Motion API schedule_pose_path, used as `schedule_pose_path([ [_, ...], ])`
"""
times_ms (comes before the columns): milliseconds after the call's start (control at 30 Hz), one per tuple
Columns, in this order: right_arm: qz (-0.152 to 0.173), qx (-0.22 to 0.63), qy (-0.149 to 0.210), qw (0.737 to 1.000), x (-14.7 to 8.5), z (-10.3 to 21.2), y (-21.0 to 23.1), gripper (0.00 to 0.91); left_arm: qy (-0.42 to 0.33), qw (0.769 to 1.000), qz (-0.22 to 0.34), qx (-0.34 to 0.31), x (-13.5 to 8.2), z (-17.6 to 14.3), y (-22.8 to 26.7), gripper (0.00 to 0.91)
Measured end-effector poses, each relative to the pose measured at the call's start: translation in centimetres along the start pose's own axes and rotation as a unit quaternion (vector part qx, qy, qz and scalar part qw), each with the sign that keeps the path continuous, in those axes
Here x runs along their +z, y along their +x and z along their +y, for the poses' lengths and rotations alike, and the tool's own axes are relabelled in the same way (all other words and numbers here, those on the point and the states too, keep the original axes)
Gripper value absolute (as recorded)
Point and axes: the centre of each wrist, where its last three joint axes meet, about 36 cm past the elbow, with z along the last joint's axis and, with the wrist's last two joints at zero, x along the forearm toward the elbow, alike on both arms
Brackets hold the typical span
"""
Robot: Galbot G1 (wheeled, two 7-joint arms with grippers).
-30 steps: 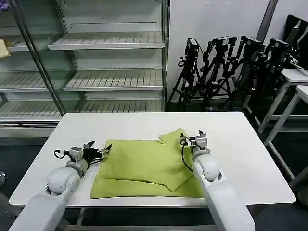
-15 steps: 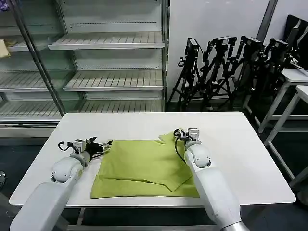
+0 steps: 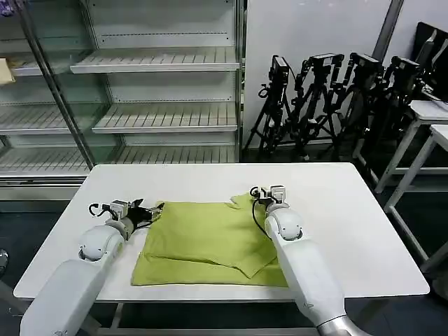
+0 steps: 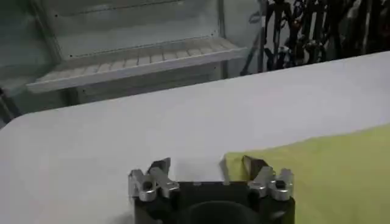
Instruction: Fold and organize the clothes.
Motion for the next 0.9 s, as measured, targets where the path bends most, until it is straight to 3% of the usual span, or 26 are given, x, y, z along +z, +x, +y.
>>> schedule_pose_path([
  [300,0.001,-0.009,-0.002,1.000,0.2,0.1,0.0,0.000,0.001,1.000,0.002,0.009,0.2,-0.4,0.2,0.010],
  [900,-0.028,-0.009,0.004,1.000,0.7,-1.1,2.4,0.000,0.001,1.000,-0.021,0.014,-0.3,-1.6,1.5,0.010],
])
